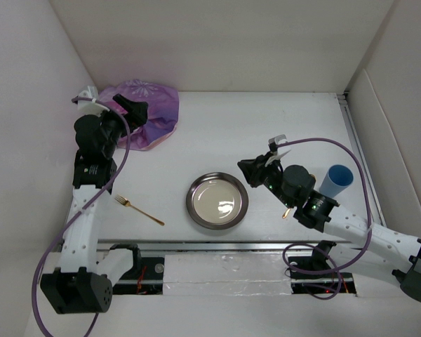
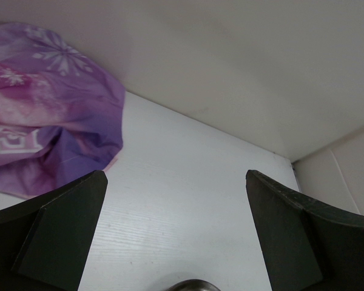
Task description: Set the dinner table for one person
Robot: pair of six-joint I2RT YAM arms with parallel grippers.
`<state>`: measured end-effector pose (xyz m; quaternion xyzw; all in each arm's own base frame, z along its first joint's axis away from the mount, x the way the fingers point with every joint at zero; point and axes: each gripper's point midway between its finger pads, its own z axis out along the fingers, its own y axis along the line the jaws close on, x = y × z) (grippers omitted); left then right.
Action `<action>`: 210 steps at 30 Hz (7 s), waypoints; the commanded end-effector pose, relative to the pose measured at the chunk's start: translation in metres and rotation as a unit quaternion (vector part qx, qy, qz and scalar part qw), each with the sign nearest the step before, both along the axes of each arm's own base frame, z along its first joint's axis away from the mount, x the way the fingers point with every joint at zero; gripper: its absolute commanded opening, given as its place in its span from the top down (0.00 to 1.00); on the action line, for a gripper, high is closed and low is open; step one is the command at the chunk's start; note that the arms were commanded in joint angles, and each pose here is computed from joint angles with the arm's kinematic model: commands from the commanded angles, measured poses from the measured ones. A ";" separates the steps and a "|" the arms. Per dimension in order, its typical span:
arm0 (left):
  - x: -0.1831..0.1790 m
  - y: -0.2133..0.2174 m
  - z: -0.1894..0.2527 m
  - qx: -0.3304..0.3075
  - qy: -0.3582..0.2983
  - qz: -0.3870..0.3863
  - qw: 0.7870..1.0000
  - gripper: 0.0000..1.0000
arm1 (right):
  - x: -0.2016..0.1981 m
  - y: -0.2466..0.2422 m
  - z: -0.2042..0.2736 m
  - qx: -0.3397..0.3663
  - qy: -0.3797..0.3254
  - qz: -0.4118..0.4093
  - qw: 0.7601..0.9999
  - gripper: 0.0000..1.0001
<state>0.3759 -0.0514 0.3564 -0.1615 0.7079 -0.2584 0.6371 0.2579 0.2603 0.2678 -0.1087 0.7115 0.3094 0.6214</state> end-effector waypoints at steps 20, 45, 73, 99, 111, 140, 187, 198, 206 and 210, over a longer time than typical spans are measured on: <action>0.001 0.168 -0.182 -0.005 0.307 0.335 0.891 0.85 | -0.009 -0.002 0.035 0.039 -0.023 0.014 0.999 1.00; 0.048 0.249 -0.311 -0.016 0.453 0.384 0.805 0.80 | 0.005 0.006 0.015 0.003 -0.004 -0.002 1.000 0.65; 0.099 0.071 -0.172 0.038 0.300 0.170 0.938 1.00 | 0.010 0.005 0.010 -0.012 -0.002 -0.013 1.000 0.63; 0.050 0.231 -0.325 -0.040 0.438 0.297 0.847 1.00 | 0.014 0.010 0.002 -0.021 0.008 -0.007 1.000 0.62; 0.122 -0.043 -0.262 -0.026 0.355 -0.006 0.934 1.00 | 0.019 0.005 0.001 -0.026 0.009 -0.029 0.999 0.62; 0.065 -0.040 -0.217 -0.093 0.239 0.133 0.957 0.61 | 0.158 -0.064 -0.103 0.050 0.200 -0.182 0.961 0.47; 0.031 0.096 -0.324 -0.181 0.340 0.363 0.849 0.84 | 0.296 -0.086 -0.217 0.222 0.383 -0.195 0.875 0.48; 0.034 0.100 -0.324 -0.171 0.340 0.368 0.849 0.88 | 0.306 -0.068 -0.219 0.244 0.377 -0.184 0.874 0.80; 0.057 0.110 -0.319 -0.148 0.331 0.361 0.859 1.00 | 0.299 -0.077 -0.189 0.233 0.330 -0.185 0.896 1.00; 0.063 0.114 -0.267 -0.153 0.270 0.354 0.882 1.00 | 0.287 -0.080 -0.150 0.231 0.289 -0.169 0.914 1.00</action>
